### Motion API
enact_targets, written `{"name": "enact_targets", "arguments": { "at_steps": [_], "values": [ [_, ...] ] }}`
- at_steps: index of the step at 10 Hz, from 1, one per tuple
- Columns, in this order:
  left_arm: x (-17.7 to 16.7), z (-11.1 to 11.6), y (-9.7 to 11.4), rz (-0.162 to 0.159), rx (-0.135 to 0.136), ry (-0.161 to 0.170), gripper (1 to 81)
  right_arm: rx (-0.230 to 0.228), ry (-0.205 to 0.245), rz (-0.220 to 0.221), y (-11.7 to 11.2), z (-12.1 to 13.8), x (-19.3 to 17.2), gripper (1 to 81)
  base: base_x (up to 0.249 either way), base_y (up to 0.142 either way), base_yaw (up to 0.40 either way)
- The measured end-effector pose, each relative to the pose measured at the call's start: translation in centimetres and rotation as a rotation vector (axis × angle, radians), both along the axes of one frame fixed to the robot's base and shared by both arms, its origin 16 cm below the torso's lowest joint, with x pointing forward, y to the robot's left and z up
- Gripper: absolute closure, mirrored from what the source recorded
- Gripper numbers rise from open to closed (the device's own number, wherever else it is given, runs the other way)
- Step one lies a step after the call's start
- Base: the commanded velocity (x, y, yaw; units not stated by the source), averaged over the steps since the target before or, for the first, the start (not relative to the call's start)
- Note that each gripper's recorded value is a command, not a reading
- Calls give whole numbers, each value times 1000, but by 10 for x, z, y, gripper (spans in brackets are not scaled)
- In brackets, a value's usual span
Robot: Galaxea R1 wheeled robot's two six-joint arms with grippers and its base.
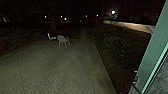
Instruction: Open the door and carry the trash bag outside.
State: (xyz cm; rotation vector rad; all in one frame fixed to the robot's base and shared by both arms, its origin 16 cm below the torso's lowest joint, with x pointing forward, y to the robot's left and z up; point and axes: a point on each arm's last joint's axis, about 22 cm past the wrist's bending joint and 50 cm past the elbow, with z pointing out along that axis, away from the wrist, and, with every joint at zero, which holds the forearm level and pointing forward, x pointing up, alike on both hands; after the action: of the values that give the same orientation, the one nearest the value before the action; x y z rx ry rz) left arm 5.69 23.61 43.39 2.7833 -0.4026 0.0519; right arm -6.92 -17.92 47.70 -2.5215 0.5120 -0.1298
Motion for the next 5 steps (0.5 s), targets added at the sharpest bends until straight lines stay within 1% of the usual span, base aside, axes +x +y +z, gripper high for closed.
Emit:
{"name": "enact_targets", "arguments": {
  "at_steps": [1,2,3,4,5],
  "values": [
    [-2,0,11,12,1,24,811,17,27,-4,-6,9,-7,10,0,0,0],
    [1,1,20,30,-1,40,811,18,48,0,-17,14,-11,10,0,0,0],
    [11,5,26,47,-7,36,811,12,49,7,-26,16,-6,10,0,0,0],
    [24,11,30,60,-21,27,811,11,34,6,-28,15,7,10,0,0,0],
    [37,18,30,70,-38,21,811,20,24,4,-22,15,14,10,0,0,0]
  ]
}}
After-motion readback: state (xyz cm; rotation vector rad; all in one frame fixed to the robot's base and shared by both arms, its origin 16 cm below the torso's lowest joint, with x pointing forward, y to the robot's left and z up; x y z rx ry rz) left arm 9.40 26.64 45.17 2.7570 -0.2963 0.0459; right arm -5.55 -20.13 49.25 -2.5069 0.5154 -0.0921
